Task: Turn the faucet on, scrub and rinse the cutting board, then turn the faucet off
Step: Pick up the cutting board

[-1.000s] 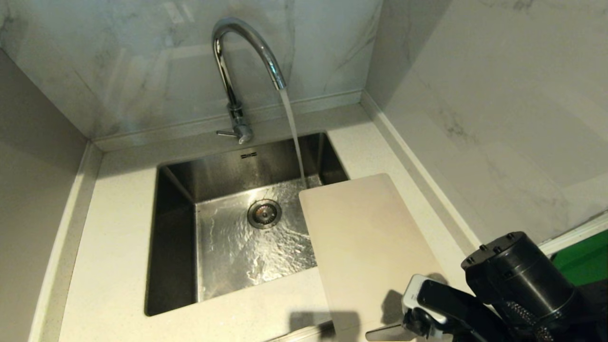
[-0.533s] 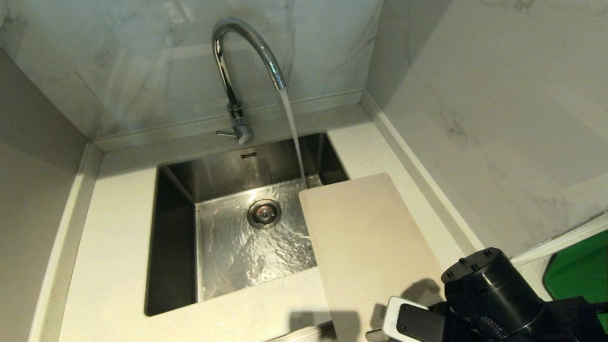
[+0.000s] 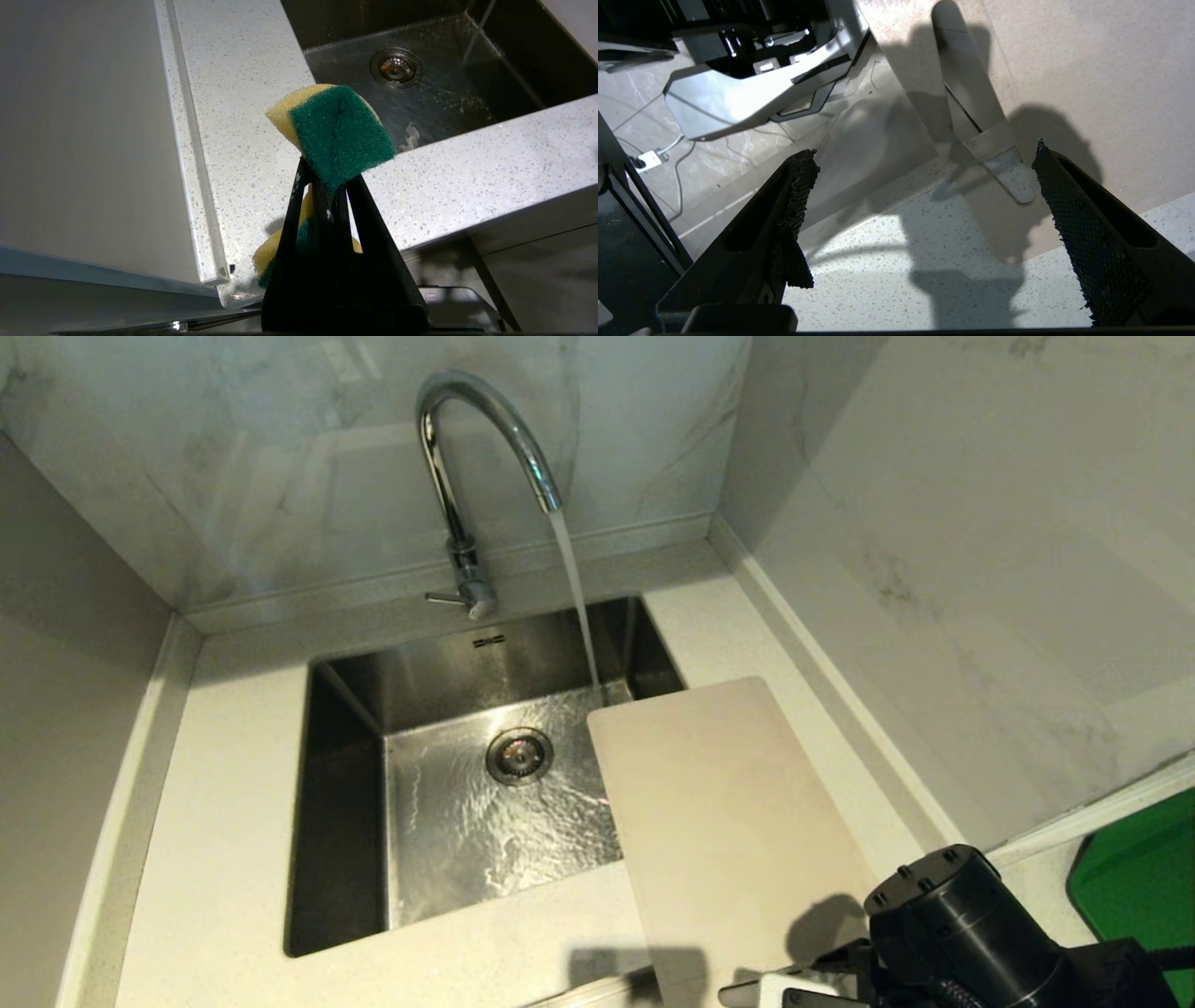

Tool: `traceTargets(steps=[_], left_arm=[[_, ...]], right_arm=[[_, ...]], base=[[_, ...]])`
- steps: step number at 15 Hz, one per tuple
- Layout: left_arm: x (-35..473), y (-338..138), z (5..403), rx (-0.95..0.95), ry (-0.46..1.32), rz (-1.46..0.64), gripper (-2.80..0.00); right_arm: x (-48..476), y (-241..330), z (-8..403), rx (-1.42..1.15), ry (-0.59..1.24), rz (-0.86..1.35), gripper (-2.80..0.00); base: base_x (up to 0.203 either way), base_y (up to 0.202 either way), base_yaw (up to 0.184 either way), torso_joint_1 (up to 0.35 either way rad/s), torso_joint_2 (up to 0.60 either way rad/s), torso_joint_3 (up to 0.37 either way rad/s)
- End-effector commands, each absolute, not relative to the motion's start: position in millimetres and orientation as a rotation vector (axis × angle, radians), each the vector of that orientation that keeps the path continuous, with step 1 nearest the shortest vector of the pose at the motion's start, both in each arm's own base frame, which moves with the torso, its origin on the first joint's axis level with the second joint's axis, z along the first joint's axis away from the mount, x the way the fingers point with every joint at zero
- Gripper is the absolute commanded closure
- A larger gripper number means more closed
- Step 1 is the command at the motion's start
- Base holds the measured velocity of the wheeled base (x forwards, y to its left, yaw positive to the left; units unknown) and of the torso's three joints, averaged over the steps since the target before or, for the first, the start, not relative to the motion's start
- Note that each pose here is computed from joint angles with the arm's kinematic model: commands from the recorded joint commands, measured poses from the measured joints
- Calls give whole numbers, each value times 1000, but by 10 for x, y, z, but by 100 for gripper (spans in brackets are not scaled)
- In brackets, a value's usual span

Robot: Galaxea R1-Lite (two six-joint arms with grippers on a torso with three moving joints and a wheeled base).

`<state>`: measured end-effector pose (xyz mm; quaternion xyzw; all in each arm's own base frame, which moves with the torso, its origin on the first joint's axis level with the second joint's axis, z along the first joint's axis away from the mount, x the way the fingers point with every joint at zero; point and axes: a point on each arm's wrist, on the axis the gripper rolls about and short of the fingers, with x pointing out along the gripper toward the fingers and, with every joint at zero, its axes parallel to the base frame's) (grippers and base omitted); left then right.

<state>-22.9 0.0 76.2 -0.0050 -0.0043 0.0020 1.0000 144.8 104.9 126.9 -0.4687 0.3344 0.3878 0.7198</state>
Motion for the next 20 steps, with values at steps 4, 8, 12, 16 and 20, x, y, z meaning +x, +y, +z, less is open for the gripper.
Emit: traceTargets(steps=[4, 8, 12, 16, 20], left_arm=[[-228, 0, 758, -11, -8, 5, 0], [-229, 0, 758, -11, -8, 5, 0], [-228, 0, 758, -10, -8, 5, 0], [-229, 0, 758, -11, -9, 5, 0], [-228, 0, 758, -11, -8, 5, 0]], right_arm=[[1504, 1076, 1282, -1153, 635, 880, -280], [1558, 1113, 1228, -1257, 614, 933, -280], [1644, 1176, 1058, -1320, 587, 963, -280], [1558, 1116, 966, -1347, 595, 984, -280], [1450, 1039, 892, -1352, 626, 1002, -280]], base=[[0, 0, 0, 0, 0, 0], [0, 0, 0, 0, 0, 0], [0, 0, 0, 0, 0, 0], [0, 0, 0, 0, 0, 0], [0, 0, 0, 0, 0, 0]])
